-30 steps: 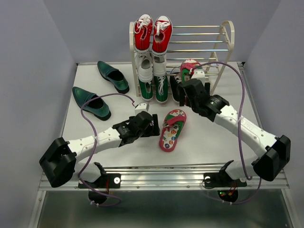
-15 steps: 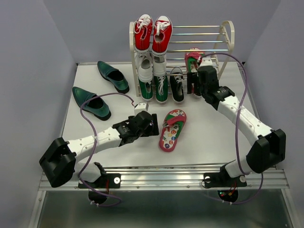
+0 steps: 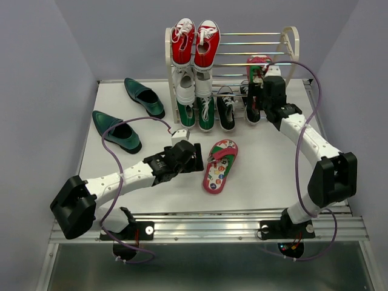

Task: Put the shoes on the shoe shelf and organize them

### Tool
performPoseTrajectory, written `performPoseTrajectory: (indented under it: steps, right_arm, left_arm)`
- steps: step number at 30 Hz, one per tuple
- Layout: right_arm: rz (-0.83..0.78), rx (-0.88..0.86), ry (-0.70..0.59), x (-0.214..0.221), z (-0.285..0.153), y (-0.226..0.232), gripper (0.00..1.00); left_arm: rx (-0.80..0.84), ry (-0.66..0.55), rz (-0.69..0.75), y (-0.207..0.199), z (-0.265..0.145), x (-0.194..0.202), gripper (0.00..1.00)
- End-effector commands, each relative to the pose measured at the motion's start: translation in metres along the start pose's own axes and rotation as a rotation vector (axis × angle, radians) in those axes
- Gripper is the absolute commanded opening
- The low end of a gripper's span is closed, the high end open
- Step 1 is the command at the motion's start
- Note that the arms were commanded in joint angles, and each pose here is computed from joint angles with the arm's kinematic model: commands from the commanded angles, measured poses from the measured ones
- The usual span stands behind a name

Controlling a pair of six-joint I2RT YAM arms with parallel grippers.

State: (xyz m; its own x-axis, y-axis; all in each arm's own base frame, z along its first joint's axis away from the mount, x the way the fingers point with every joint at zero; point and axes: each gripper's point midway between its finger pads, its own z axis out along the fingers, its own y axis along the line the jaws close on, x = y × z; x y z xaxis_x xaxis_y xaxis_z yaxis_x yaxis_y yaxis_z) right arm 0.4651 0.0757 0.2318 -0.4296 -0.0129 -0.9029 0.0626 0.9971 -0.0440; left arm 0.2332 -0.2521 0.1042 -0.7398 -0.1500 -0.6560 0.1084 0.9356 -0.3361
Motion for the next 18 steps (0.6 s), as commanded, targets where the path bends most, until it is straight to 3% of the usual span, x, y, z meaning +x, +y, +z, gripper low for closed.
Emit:
performPoseTrajectory:
  steps: [1, 13, 18]
  right_arm:
    - [0.065, -0.010, -0.272, -0.089, -0.005, -0.005, 0.01]
    - [0.061, 0.047, -0.292, -0.095, 0.012, -0.021, 0.06]
    - [0.058, 0.056, -0.310, -0.097, 0.014, -0.023, 0.16]
  left_arm:
    - [0.007, -0.041, -0.014, -0.008, -0.006, -0.015, 0.99]
    - [0.004, -0.038, -0.019, -0.008, -0.005, -0.015, 0.99]
    - [0.005, -0.037, -0.022, -0.008, -0.005, -0.015, 0.99]
